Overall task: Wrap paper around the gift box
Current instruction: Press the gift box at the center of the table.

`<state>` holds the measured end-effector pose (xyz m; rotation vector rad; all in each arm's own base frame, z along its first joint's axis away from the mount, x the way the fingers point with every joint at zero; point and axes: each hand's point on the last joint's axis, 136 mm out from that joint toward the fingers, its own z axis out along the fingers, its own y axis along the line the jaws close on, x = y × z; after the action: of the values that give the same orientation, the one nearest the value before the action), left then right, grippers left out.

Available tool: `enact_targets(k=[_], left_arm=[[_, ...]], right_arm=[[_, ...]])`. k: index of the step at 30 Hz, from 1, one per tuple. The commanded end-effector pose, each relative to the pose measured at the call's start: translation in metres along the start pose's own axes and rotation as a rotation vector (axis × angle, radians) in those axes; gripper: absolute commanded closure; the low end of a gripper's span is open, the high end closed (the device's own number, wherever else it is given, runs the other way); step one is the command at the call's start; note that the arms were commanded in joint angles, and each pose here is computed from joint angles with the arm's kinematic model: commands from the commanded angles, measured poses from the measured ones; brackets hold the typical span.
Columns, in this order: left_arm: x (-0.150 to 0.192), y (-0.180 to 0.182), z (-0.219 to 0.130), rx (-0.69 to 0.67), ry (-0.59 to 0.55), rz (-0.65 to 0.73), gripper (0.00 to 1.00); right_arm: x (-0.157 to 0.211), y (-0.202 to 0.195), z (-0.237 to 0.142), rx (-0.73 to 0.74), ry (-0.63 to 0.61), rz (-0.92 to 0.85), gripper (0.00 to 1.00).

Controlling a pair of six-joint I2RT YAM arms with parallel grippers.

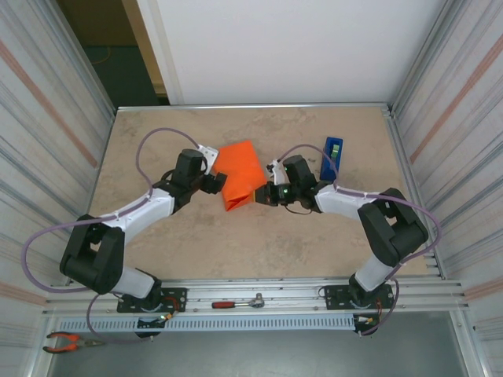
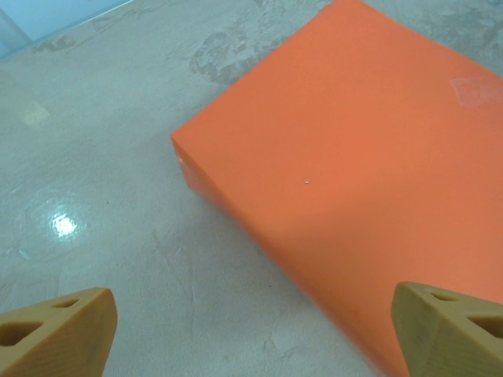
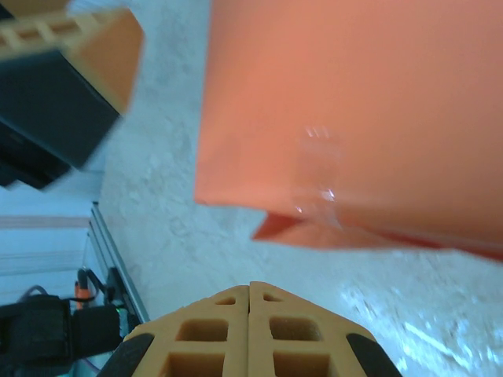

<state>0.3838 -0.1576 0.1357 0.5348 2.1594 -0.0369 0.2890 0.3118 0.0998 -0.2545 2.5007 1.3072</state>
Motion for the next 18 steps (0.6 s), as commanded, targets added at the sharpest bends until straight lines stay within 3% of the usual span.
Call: enact_targets(k=[1, 10, 18], left_arm=[[-0.002, 0.006, 0.004, -0.002, 0.001, -0.066, 0.07], [0.001, 0.009, 0.013, 0.054, 0.033, -0.197, 0.03], [0.008, 0.03, 0.019, 0.115, 0.039, -0.46, 0.02]], right_arm=[[0.012, -0.003, 0.005, 0.017, 0.017, -0.014, 1.0], [0.002, -0.013, 0.036, 0.028, -0.001, 0.007, 1.0], [-0.009, -0.01, 0.027, 0.013, -0.036, 0.019, 1.0]])
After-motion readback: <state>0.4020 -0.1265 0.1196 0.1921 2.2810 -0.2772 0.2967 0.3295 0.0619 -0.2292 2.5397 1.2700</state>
